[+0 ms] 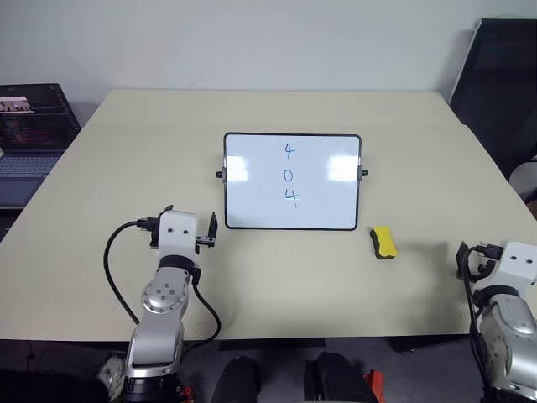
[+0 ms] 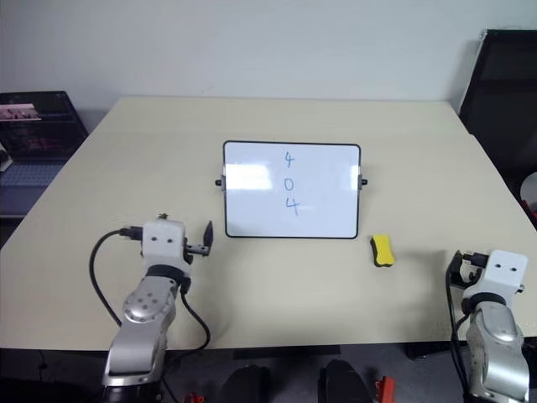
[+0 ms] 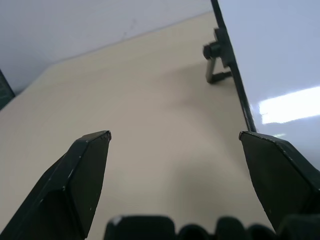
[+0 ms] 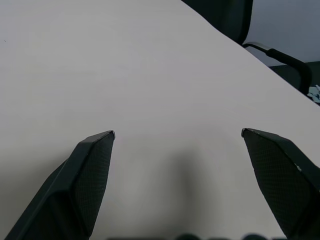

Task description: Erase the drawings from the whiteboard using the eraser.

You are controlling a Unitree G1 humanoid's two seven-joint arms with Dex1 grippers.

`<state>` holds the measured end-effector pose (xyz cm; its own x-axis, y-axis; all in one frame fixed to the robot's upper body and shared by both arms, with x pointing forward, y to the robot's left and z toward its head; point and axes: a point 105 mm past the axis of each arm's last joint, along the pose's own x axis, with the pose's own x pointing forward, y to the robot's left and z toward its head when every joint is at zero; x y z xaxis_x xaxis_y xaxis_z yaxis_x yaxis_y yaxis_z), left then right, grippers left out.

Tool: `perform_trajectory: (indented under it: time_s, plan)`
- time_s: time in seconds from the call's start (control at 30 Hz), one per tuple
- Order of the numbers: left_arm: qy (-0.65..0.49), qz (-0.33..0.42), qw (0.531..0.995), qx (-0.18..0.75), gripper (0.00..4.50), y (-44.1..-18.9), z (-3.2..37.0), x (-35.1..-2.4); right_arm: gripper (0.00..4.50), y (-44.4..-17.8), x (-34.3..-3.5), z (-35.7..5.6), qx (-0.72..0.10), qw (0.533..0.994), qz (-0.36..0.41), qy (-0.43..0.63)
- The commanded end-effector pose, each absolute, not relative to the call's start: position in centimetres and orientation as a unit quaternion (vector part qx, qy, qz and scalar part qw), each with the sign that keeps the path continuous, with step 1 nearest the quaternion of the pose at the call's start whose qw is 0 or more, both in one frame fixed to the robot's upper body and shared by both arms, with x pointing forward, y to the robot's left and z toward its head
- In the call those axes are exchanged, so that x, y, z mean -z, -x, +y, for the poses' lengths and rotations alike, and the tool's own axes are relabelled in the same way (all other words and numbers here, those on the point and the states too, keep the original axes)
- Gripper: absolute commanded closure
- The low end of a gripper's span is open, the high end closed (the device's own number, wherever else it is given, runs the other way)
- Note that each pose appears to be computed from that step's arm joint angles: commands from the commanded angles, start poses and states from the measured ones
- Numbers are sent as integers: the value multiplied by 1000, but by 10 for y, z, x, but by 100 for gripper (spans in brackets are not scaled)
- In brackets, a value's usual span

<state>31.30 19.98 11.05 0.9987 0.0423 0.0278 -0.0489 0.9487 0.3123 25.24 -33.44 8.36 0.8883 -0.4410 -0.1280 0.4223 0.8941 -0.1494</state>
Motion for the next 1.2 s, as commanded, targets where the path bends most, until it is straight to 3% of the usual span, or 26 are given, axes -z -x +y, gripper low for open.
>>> perform_trajectory:
  time_s: [0.03,0.43,0.63,0.73,0.87,1.2]
  plan:
    - [-159,-37,986,-17,0,-309,196,-122,5,-243,-95,-340,229,969,65,63]
    - [-163,-50,985,-19,0,-318,207,-132,5,-266,-112,-333,210,975,39,61]
    - [-153,-85,983,47,0,-332,192,-156,5,-270,-128,-321,200,978,21,58]
    - [-100,-105,974,172,0,-342,152,-185,5,-268,-136,-322,196,979,24,59]
    - [-36,-80,913,398,0,-322,93,-206,5,-268,-141,-319,186,980,34,61]
    - [-49,0,807,589,0,-282,82,-196,5,-300,-175,-267,78,994,69,35]
